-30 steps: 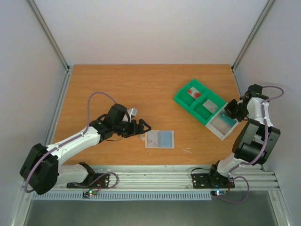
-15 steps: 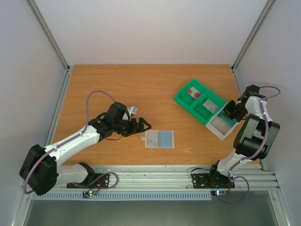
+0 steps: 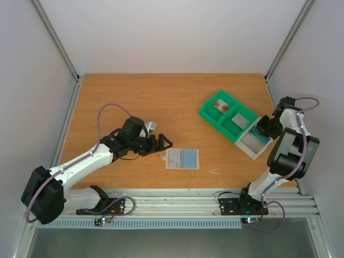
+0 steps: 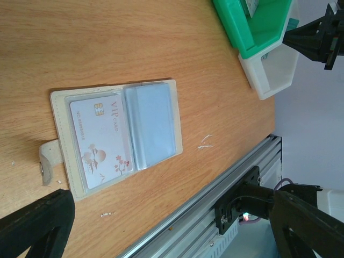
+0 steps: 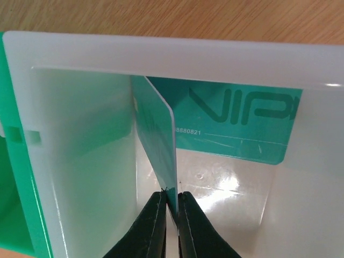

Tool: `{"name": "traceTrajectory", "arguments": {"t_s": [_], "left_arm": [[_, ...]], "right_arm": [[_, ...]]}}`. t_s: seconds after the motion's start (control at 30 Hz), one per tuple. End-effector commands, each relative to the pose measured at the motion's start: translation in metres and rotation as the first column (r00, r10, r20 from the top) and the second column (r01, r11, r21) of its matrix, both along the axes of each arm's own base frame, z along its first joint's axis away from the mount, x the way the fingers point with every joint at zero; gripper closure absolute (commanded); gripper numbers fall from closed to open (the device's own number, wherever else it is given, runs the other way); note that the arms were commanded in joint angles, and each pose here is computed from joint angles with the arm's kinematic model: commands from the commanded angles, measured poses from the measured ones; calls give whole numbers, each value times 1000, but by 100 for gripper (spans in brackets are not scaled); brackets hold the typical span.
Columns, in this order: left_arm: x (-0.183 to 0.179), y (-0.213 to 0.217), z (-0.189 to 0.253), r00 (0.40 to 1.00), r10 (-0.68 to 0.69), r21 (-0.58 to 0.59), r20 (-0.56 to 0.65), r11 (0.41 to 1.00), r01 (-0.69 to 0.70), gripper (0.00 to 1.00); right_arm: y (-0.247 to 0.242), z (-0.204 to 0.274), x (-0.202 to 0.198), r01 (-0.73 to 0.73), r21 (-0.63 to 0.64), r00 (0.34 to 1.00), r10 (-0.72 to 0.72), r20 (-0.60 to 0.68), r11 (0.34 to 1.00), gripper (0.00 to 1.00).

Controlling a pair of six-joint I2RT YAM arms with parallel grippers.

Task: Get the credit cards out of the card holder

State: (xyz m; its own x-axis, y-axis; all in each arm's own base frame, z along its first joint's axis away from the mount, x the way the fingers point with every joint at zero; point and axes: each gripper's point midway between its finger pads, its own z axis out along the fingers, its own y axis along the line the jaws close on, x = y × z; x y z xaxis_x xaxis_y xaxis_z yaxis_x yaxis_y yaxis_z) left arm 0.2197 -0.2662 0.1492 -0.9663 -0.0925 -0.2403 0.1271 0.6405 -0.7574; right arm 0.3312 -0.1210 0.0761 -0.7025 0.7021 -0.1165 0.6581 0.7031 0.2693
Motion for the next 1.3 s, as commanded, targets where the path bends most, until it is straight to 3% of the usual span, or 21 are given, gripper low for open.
{"name": "traceTrajectory", "arguments": {"t_s": [0.0,0.47,0.9,1.27], "left_arm": [[0,1,9,1000,-1,-17,30,1000,2,1],[-4,12,9,998,16,13,62,1000,-17,1],[-5,24,-10,998,37,85,49,996,-41,1],[1,19,-36,999,30,119,18,992,-32,5]], "right_arm": [[-11,4,1,-3,-69,1000,2,-25,998,89],[-19,14,-7,42,-134,996,-52,-75,990,76],[-4,41,-7,14,-238,990,-46,-131,971,70],[80,90,4,-147,-103,987,153,51,984,68]]}}
